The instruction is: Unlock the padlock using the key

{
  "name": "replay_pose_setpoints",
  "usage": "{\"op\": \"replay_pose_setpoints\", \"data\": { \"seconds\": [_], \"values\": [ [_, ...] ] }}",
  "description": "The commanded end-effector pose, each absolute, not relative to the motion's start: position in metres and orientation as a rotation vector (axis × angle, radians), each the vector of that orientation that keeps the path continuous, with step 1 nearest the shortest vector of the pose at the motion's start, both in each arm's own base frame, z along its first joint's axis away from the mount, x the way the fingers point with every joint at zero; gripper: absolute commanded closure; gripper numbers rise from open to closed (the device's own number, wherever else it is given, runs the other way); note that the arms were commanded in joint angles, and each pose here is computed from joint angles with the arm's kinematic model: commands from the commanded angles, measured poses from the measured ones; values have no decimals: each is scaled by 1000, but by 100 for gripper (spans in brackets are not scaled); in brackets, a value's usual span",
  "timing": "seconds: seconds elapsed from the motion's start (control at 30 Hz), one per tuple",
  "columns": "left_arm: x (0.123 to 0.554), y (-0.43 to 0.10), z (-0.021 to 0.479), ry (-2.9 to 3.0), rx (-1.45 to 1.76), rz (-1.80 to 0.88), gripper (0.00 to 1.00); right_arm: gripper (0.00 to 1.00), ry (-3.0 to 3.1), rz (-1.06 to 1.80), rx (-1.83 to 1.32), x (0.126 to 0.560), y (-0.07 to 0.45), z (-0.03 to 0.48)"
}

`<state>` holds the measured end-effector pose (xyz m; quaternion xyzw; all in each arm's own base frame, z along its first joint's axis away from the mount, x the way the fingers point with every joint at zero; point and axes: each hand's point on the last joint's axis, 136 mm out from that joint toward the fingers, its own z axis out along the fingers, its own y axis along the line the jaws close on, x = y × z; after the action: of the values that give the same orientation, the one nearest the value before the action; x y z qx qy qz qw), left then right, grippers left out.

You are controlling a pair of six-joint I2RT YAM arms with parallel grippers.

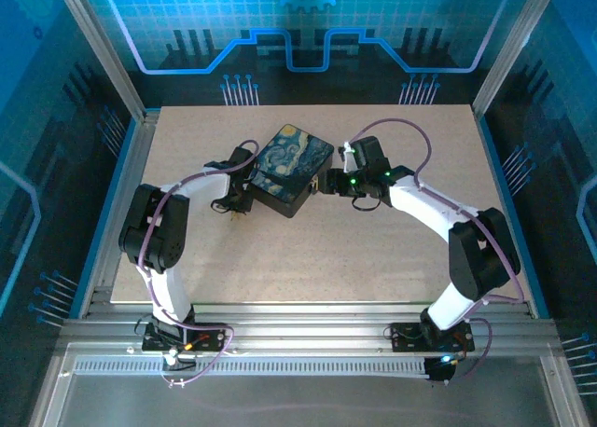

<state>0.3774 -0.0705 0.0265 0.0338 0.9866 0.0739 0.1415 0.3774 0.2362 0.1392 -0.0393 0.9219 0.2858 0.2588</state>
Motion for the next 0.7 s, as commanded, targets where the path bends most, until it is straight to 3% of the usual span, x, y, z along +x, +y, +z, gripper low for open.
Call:
{"op": "replay_pose_setpoints", "data": {
  "seconds": [0.0,0.23,0.5,0.67],
  "values": [
    [356,-63,18,2918,139,281,85,40,2511,795,-96,379,236,133],
    [350,-61,15,2931,121,291,87,41,2506,810,-100,379,237,135],
    [347,-61,23,2935,76,274,100,41,2505,807,-107,377,236,138],
    [331,-65,38,2961,-27,213,100,41,2503,806,-117,375,236,142]
  ]
}}
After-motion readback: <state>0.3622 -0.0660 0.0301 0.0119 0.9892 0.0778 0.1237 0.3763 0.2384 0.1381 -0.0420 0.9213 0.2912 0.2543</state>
